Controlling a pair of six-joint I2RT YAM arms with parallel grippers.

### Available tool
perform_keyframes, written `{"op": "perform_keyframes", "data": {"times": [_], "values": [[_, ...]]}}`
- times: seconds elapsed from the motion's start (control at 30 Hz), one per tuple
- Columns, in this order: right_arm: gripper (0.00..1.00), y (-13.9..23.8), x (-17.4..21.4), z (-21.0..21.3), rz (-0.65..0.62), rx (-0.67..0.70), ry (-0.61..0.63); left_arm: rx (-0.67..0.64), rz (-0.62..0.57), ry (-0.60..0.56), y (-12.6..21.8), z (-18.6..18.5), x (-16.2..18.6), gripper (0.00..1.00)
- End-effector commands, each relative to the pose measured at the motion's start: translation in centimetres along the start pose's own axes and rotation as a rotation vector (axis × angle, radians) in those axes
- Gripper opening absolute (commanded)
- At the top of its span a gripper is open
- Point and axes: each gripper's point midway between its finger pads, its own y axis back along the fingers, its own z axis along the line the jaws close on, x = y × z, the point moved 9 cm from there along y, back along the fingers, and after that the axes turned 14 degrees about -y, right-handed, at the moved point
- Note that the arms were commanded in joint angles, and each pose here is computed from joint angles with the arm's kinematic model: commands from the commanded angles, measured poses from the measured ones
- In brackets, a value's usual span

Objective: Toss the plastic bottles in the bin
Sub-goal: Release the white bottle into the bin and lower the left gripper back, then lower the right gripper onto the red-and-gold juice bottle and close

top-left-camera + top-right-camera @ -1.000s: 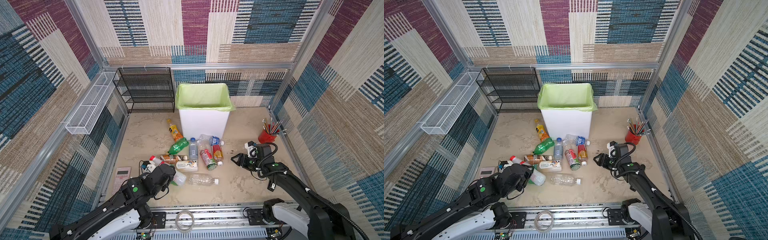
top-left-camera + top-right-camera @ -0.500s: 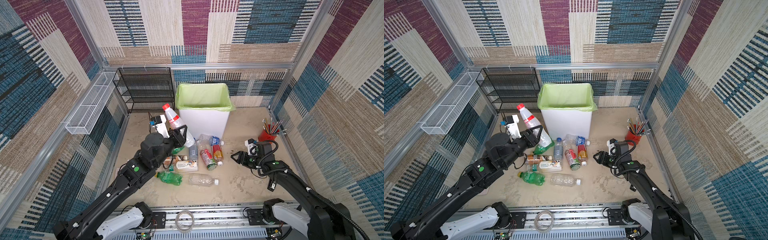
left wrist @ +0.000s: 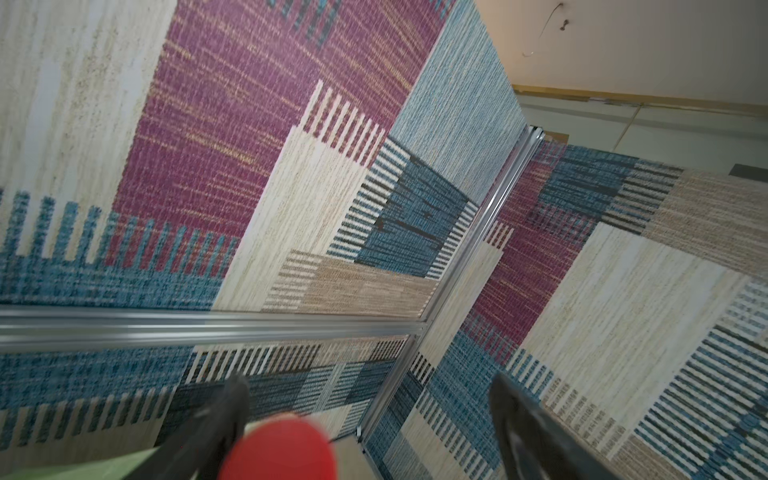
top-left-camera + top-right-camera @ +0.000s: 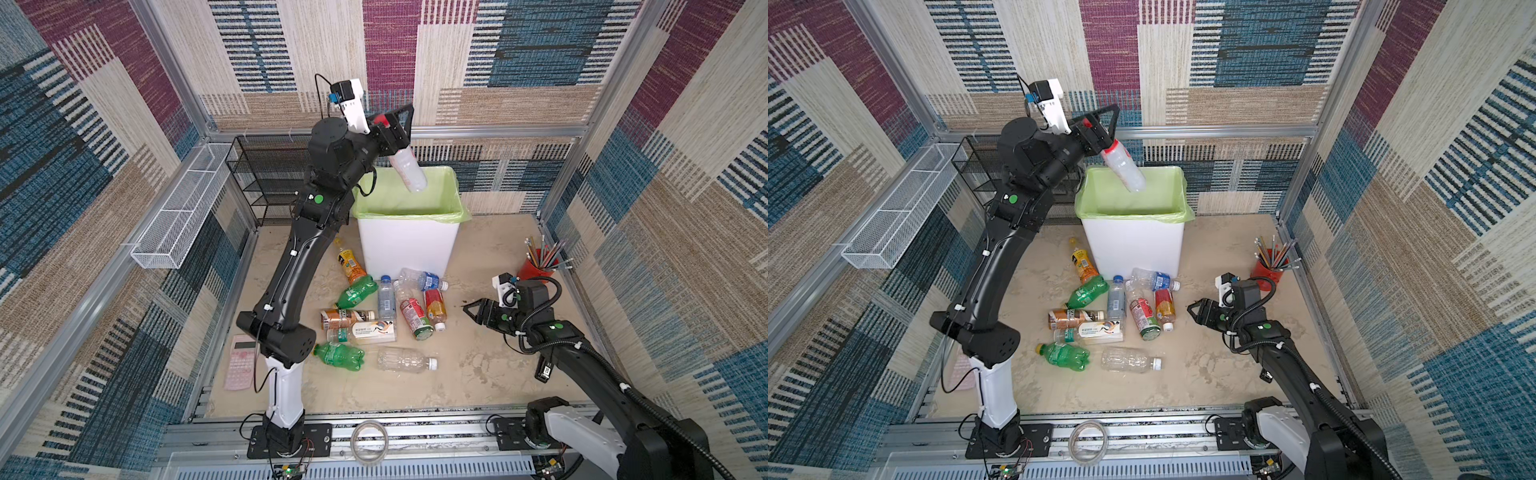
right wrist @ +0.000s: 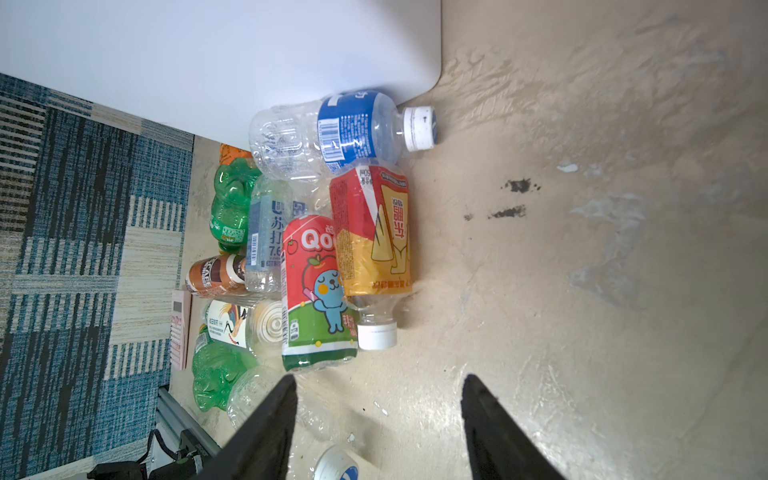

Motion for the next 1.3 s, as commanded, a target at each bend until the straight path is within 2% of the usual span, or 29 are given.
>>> {"op": "perform_keyframes", "data": {"times": [0.0, 0.07, 0.13, 0.2, 0.27, 0.33, 0.43, 0.57, 0.67, 0.77, 0.93, 1.1, 1.27], "values": [[0.65, 0.2, 0.0, -0.1, -0.011, 0.009, 0.009, 0.033, -0.153, -0.084, 1.4, -1.2, -4.1, 0.94], [0.65, 0.3, 0.0, 0.0, -0.014, 0.012, 0.015, 0.036, -0.237, -0.109, 2.7, -1.8, -6.3, 0.94], [0.65, 0.4, -0.2, 0.2, -0.021, 0.014, 0.024, 0.037, -0.267, -0.129, 4.2, -2.3, -7.9, 0.92], [0.65, 0.5, -0.3, 0.3, -0.026, 0.012, 0.030, 0.034, -0.253, -0.144, 6.1, -2.7, -8.5, 0.90], [0.65, 0.6, -0.4, 0.5, -0.031, 0.011, 0.039, 0.021, -0.212, -0.128, 8.1, -2.7, -7.8, 0.87], [0.65, 0.6, -0.6, 0.7, -0.031, 0.009, 0.046, -0.007, -0.151, -0.104, 10.3, -2.3, -5.8, 0.87], [0.65, 0.5, -0.8, 0.9, -0.026, 0.005, 0.056, -0.103, 0.019, -0.034, 14.1, -0.7, -0.2, 0.85], [0.64, 0.3, -0.8, 0.9, -0.014, 0.002, 0.063, -0.250, 0.234, 0.127, 20.6, 1.3, 8.2, 0.80], [0.64, -0.2, -0.5, 0.5, 0.012, 0.003, 0.057, -0.366, 0.344, 0.266, 25.3, 2.6, 13.6, 0.75], [0.63, -0.9, -0.2, 0.0, 0.047, 0.004, 0.044, -0.454, 0.409, 0.356, 28.8, 3.4, 17.3, 0.73], [0.62, -2.0, 0.1, -0.2, 0.094, -0.005, 0.034, -0.544, 0.501, 0.407, 31.4, 4.0, 20.0, 0.72], [0.62, -3.1, 0.5, -0.1, 0.118, -0.008, 0.027, -0.569, 0.584, 0.458, 31.7, 4.1, 21.5, 0.71], [0.64, -4.8, 0.9, 0.7, 0.139, -0.029, 0.024, -0.589, 0.615, 0.512, 31.9, 4.3, 22.7, 0.71]]}}
